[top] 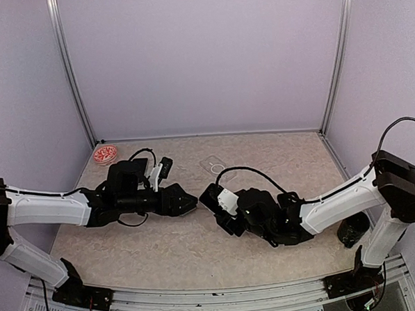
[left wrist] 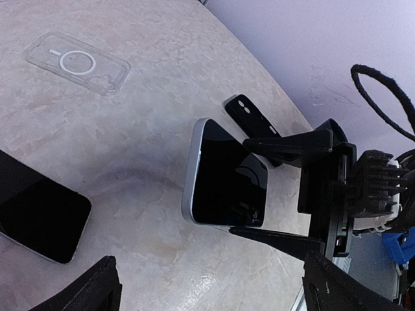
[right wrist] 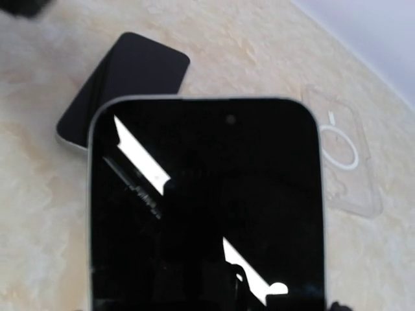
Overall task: Put the phone into the phone case
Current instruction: Pass from the right arm to the left
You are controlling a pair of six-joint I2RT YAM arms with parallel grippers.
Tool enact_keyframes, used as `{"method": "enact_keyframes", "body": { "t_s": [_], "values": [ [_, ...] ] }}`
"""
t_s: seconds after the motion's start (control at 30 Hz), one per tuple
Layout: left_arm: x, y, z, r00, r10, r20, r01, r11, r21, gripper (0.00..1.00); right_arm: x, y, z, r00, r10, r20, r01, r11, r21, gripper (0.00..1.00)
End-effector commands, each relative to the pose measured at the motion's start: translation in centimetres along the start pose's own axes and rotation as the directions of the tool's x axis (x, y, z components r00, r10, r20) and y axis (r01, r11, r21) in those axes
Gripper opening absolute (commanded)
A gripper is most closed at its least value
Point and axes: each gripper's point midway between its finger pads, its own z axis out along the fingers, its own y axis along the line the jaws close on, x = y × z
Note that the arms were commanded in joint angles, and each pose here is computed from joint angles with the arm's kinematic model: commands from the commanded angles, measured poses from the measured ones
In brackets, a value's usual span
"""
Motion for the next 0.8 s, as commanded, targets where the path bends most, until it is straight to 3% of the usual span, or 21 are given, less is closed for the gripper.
{"method": "enact_keyframes", "body": {
  "t_s": [0.0,0.5,0.77],
  "values": [
    [-0.3,-2.0,0.9,0.999,0.035,-0.014,-0.034,0.996,0.086,0.94,-4.3,-0.7,-2.0,0.988,0.0,0.156,-0.007,0.999,0.048,0.66],
    [0.0,-3.2,2.2,0.999,0.017,-0.039,-0.011,0.987,0.158,0.82,-5.5,1.7,-3.6,0.97,-0.042,0.239,0.043,0.999,0.002,0.65],
    [0.4,-4.1,2.8,0.999,0.008,-0.053,0.003,0.979,0.206,0.61,-5.6,2.6,-3.9,0.967,-0.066,0.248,0.068,0.998,-0.001,0.65]
  ]
}}
